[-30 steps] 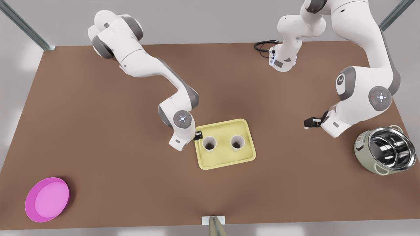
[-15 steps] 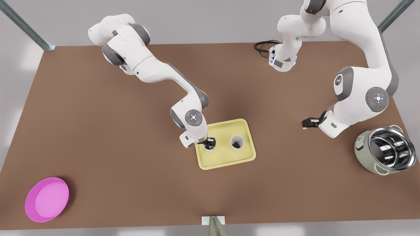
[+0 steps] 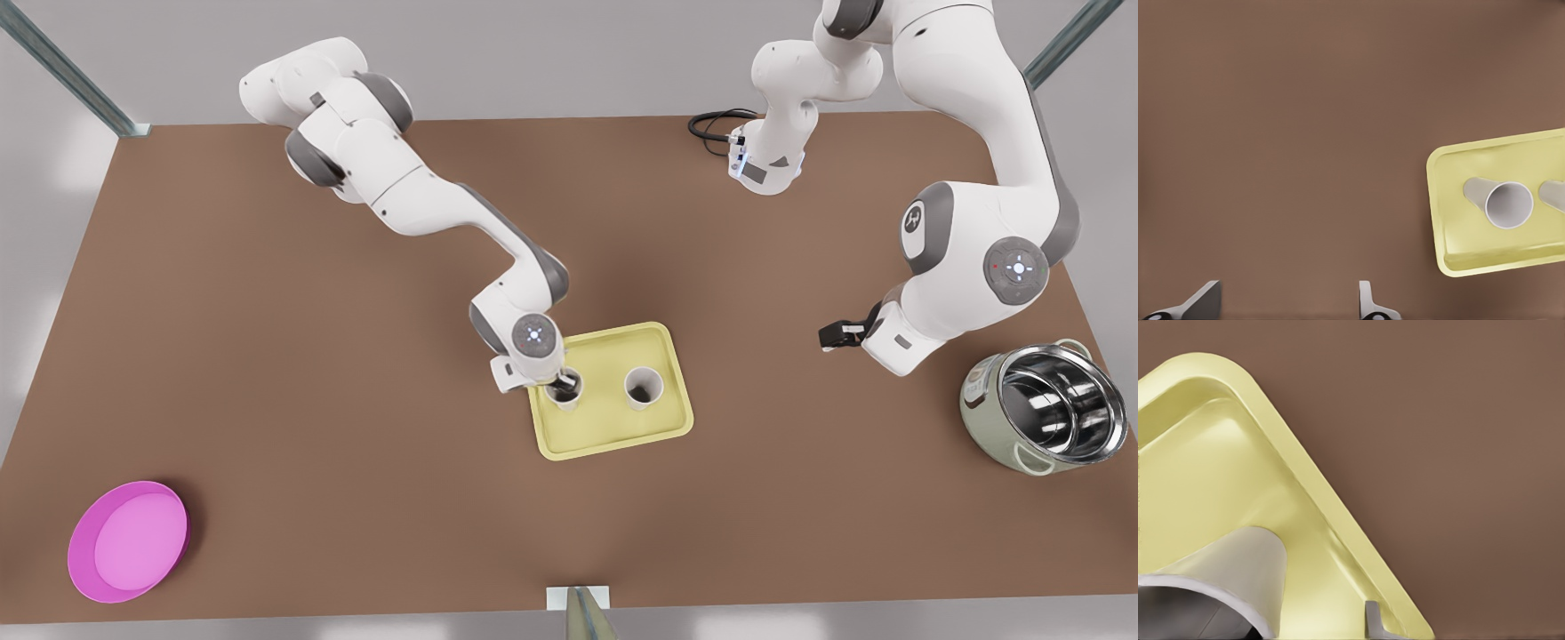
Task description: Use the left arm to pick up the white IKEA cup from the tray and place it on the middle-left position; use the right arm to pick up the white IKEA cup from the tray and place it on the middle-right position
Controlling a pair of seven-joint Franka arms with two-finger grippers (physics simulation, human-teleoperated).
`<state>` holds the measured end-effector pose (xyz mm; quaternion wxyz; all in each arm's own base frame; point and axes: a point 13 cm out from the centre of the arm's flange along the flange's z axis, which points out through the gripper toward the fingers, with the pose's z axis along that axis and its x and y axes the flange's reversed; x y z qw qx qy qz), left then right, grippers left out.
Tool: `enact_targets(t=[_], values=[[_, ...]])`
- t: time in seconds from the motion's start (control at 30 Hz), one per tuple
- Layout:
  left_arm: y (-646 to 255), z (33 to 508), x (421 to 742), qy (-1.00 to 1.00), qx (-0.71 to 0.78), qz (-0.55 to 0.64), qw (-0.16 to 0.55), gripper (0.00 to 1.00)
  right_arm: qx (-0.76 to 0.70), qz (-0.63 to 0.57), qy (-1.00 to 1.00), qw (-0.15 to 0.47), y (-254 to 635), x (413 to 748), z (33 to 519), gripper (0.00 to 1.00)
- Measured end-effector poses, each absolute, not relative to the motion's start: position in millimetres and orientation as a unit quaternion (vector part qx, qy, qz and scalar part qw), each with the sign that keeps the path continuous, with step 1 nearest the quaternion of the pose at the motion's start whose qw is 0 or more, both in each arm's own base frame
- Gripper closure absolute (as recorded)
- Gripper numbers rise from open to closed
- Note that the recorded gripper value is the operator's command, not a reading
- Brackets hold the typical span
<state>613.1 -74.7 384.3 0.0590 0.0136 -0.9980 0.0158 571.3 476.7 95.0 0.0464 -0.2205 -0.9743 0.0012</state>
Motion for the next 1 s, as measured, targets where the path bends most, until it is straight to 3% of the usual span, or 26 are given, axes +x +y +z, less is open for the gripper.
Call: enact_targets(t=[0.37, 0.43, 0.53, 0.77, 0.9, 1.0], values=[[-81, 384, 612, -0.998, 0.017, 0.015, 0.059, 0.0, -0.273, -0.044, -0.959, 0.057, 493, 582, 112, 0.86], [-96, 385, 611, -0.998, 0.007, 0.015, 0.057, 0.0, -0.287, -0.065, -0.954, 0.054, 488, 598, 133, 0.86], [-135, 379, 612, -0.999, -0.021, 0.014, 0.048, 0.0, -0.328, -0.112, -0.936, 0.059, 430, 652, 192, 0.86], [-318, 244, 590, -0.992, -0.107, 0.0, 0.072, 0.0, -0.306, -0.021, -0.952, 0.003, 191, 733, 195, 0.86], [-337, 201, 612, -0.995, -0.078, 0.003, 0.056, 0.0, -0.256, 0.014, -0.966, -0.01, 86, 754, 159, 0.86], [-335, 165, 613, -0.997, -0.056, -0.001, 0.059, 0.0, -0.199, 0.018, -0.98, -0.018, 70, 760, 146, 0.86]])
